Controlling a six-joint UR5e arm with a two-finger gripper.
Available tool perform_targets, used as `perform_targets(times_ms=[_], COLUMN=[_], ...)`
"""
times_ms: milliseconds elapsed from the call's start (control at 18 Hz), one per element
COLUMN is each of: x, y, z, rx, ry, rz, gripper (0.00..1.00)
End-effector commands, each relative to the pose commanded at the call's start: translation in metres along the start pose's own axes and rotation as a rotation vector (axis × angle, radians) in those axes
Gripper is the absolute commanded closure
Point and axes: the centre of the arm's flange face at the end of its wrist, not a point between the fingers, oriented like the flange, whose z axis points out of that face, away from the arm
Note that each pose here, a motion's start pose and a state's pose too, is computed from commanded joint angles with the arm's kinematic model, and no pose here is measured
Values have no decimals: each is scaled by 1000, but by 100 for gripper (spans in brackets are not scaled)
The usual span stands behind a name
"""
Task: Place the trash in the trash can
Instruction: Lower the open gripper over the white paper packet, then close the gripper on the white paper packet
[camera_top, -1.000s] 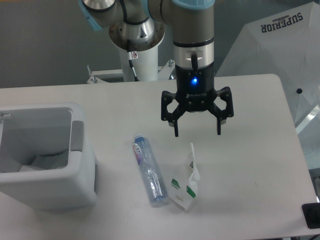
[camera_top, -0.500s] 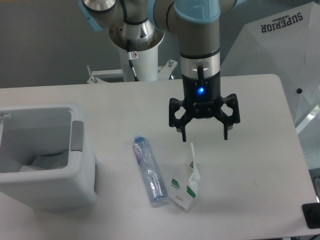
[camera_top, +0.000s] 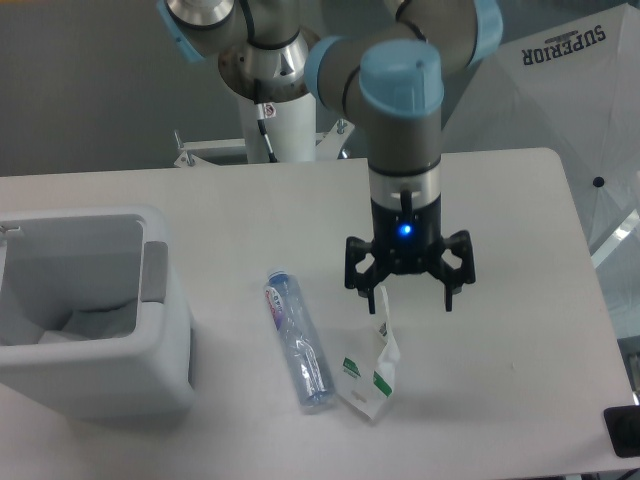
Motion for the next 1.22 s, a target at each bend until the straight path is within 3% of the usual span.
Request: perform_targets(times_ms=[333, 944, 1056, 1222], x=[4, 13, 14, 15], y=[10, 29, 29, 31], z=[41, 67, 69, 70], rx=[-54, -103, -105, -108], ry=[44, 83, 85, 88], rz=[121, 145, 145, 145], gripper=[0, 4, 15, 46])
